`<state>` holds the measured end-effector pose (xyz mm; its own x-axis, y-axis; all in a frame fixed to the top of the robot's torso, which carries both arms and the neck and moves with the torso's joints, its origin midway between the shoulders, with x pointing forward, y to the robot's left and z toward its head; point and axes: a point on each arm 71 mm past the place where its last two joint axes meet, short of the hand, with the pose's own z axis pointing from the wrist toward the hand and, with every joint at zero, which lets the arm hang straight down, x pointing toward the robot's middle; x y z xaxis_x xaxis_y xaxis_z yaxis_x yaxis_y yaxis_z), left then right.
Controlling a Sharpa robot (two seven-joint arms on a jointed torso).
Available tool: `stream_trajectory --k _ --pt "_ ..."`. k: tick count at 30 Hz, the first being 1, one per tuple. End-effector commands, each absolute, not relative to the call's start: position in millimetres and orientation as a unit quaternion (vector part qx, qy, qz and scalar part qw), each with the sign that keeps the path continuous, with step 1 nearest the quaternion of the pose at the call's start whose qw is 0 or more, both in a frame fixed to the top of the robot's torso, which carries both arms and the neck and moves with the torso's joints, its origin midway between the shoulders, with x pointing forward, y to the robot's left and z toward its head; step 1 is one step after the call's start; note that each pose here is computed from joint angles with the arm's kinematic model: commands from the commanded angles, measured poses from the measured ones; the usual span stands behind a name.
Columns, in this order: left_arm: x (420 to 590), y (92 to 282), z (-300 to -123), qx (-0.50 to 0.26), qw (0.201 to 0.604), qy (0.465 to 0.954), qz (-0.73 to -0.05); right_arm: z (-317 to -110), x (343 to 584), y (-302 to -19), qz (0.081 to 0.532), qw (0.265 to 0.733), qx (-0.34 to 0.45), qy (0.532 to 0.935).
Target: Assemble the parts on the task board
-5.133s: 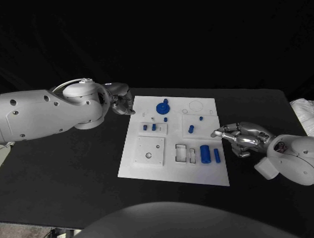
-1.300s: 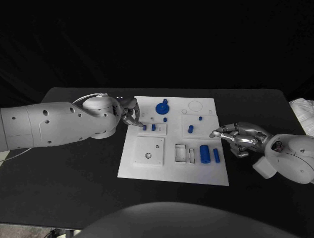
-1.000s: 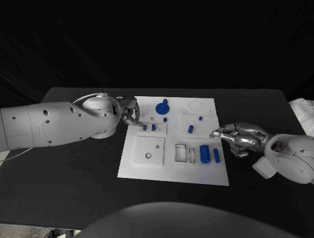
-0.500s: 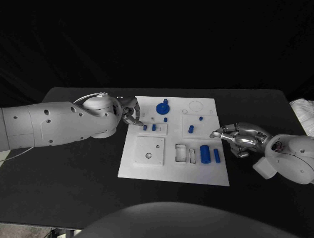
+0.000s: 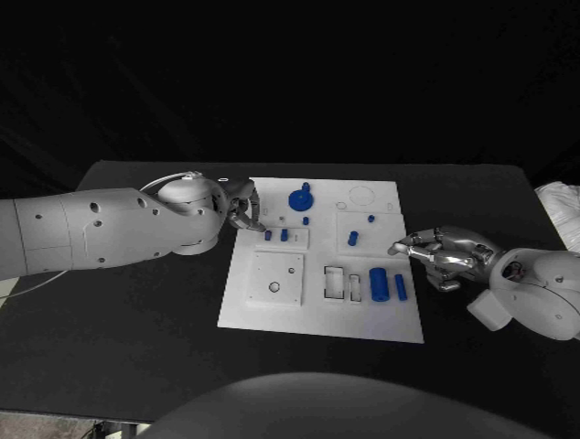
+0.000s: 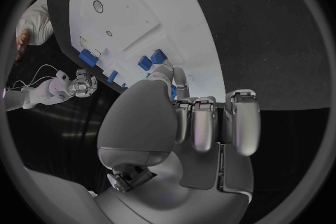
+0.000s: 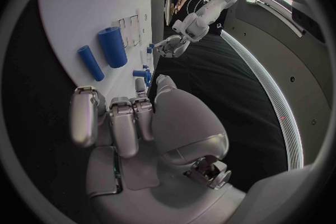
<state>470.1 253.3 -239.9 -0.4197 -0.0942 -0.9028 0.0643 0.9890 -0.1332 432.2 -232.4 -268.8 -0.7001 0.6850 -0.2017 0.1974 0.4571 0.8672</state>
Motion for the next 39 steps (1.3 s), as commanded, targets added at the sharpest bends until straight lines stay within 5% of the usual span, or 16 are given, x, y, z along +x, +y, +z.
stream_trajectory --k 1,39 --pt "470.7 251.1 -240.4 -0.007 0.542 0.837 -0.074 -269.2 430.8 -231.1 0.447 0.269 0.266 0.810" --pt "473.6 249.9 -242.7 -0.012 0.558 0.824 -0.102 -269.4 430.8 -231.8 0.448 0.270 0.267 0.809"
